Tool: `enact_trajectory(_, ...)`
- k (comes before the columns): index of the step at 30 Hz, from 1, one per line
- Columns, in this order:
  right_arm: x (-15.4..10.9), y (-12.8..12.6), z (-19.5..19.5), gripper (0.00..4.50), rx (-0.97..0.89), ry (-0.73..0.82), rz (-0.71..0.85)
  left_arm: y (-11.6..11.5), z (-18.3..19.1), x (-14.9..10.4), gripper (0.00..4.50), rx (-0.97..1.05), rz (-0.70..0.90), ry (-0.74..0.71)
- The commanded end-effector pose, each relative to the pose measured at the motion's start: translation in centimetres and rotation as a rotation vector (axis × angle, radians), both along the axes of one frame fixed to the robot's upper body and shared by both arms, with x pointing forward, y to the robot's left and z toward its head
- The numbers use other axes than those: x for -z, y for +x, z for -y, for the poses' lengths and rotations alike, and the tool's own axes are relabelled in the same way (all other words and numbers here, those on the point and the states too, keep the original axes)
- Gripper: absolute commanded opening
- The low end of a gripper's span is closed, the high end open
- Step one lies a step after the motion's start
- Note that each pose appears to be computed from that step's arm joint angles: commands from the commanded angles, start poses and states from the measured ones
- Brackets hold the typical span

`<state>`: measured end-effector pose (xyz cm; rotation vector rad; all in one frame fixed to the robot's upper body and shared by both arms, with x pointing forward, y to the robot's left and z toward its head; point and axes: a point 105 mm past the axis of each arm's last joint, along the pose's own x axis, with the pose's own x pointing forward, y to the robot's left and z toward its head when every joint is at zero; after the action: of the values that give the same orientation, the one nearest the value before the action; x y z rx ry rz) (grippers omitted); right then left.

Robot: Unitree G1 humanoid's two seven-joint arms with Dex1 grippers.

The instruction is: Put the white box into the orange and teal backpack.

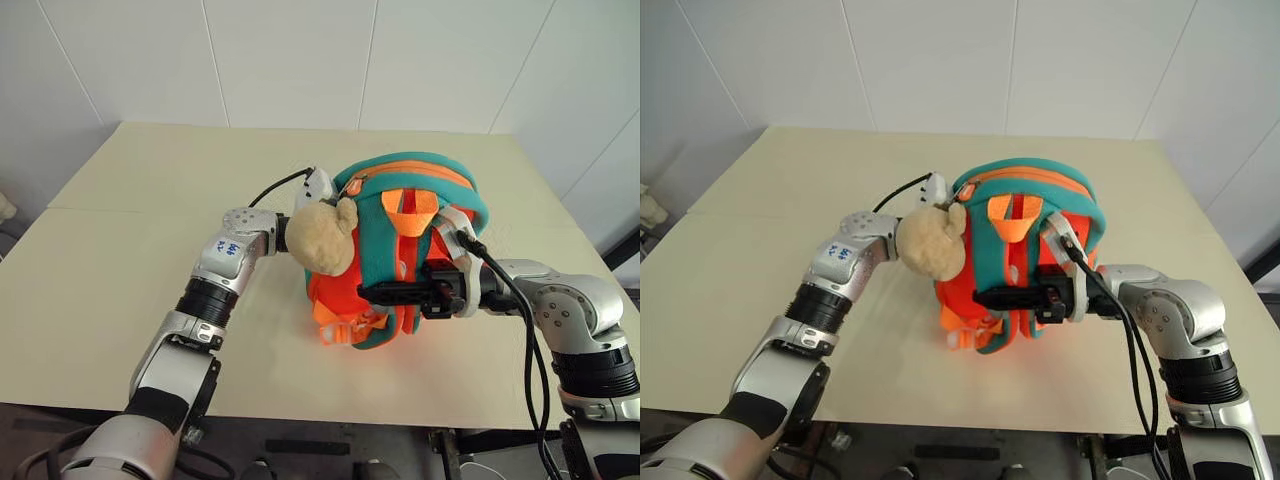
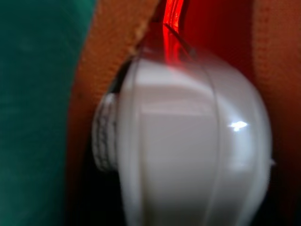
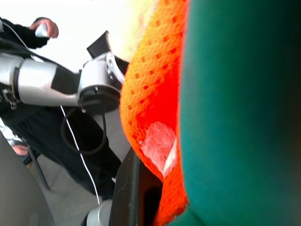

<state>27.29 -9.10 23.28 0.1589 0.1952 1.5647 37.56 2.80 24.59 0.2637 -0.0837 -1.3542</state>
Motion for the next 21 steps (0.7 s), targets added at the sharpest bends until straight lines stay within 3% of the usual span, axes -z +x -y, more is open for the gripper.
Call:
enact_trajectory(1, -0.7, -0.6, 0.1, 0.00, -0.010, 0.016, 0.031, -0.7, -1.7, -1.8, 3.03, 0.006, 0.072, -0.014)
enact_trajectory(6, -0.3, -0.2, 0.1, 0.00, 0.004, 0.010, 0.023, -1.3, -5.0, -2.9, 4.36, 0.007, 0.075, 0.025)
enact_trajectory(14, 0.4, 0.2, 0.2, 0.00, 0.024, -0.005, 0.018, -3.9, -8.4, -3.4, 4.36, 0.068, -0.013, 0.098)
enact_trajectory(21, 0.8, 0.4, 0.6, 0.00, 0.048, -0.019, 0.015, -5.3, -13.1, -3.4, 4.36, -0.034, -0.021, 0.130)
